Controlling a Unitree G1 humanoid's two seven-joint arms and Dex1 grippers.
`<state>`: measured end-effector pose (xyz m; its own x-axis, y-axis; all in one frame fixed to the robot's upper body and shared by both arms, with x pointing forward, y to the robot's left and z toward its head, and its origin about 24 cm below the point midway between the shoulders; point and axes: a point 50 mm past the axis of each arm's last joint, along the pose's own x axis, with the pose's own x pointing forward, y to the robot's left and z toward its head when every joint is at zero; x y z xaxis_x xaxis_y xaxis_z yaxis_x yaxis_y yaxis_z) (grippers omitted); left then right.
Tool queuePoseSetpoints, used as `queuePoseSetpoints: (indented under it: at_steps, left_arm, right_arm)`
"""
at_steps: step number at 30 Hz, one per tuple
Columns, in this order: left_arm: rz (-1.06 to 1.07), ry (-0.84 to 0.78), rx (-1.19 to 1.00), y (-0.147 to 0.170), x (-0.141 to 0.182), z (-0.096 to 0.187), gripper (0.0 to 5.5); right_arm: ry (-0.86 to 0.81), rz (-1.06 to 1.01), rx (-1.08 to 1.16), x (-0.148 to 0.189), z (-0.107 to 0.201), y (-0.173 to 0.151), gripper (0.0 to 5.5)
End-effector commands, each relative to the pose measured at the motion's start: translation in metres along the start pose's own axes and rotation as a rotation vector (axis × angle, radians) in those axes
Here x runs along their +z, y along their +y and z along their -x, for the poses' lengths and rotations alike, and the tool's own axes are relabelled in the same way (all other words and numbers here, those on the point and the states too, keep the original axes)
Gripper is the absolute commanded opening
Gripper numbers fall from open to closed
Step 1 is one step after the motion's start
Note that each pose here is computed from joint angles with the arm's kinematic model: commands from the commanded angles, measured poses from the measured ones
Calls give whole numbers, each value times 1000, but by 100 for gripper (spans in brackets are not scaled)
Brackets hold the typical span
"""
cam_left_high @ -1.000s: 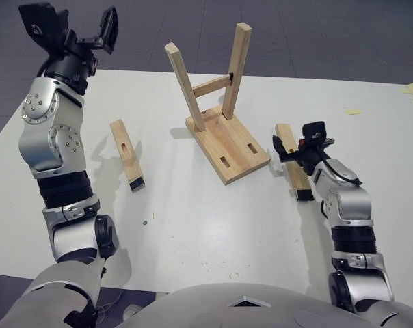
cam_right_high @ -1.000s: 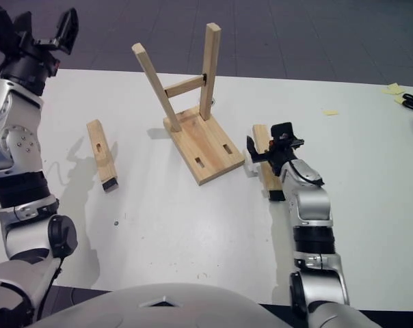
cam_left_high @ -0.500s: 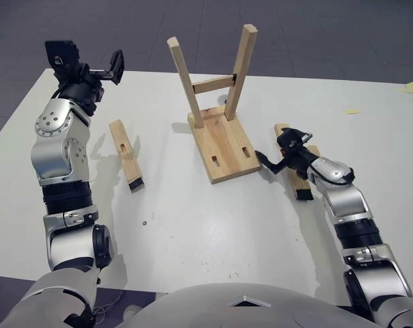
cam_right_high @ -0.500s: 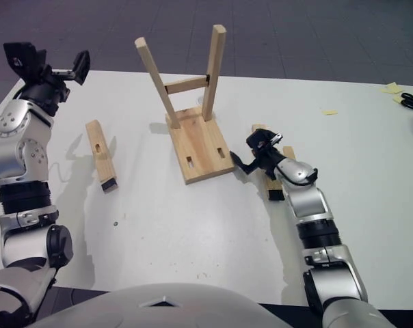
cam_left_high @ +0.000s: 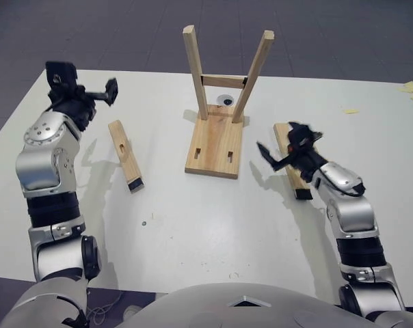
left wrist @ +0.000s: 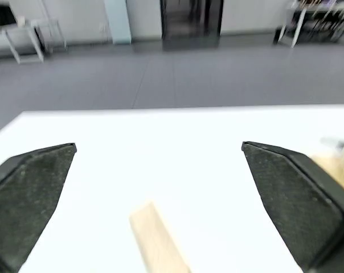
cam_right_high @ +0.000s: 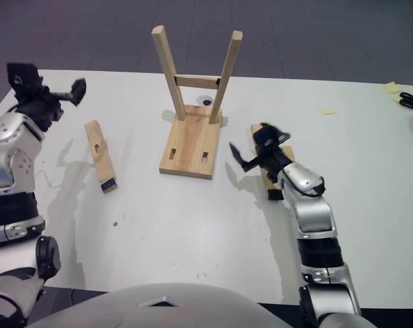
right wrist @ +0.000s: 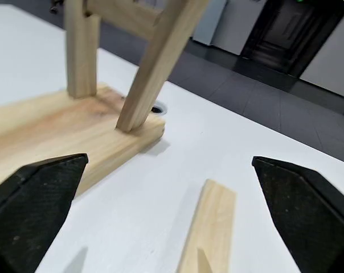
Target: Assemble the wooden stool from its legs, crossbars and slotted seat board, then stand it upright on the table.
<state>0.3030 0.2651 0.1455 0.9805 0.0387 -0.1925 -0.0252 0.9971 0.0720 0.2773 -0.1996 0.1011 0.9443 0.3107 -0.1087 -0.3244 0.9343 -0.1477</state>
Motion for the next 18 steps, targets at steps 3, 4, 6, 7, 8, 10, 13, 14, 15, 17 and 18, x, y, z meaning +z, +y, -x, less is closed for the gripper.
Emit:
queuePoseSetpoints:
  at_steps: [3, 4, 6, 7, 8, 10, 13, 14, 15, 17, 18]
  left_arm:
    - [46, 131, 11, -12, -22, 12, 540]
    - [59, 117, 1, -13, -17, 11, 540]
    - [64, 105, 3, -12, -11, 9, 540]
    - [64, 120, 14, -10, -13, 8, 540]
    - [69, 144, 31, -8, -17, 9, 540]
    - [88, 201, 58, -6, -30, 15, 540]
    - [124, 281, 83, -11, -49, 25, 540]
    - [140, 300, 104, -13, -56, 27, 540]
    - [153, 313, 127, -13, -62, 30, 540]
    - [202, 317, 192, -12, -70, 35, 540]
    - [222, 276, 232, -8, -68, 38, 540]
  right_arm:
    - [-43, -241, -189, 0, 16, -20, 538]
    - [-34, -263, -209, -2, 18, -22, 538]
    - [-33, -298, -238, -4, 20, -25, 538]
    - [-35, -310, -251, -4, 21, -26, 538]
    - [-33, -298, -265, -5, 21, -26, 538]
    - [-34, -286, -280, -6, 23, -26, 538]
    - [-32, -288, -303, -9, 25, -27, 538]
    - [-28, -278, -300, -9, 24, -27, 538]
    - [-25, -265, -296, -10, 24, -26, 538]
    - [5, -279, -306, -15, 26, -29, 538]
    - [26, -272, -298, -17, 26, -33, 538]
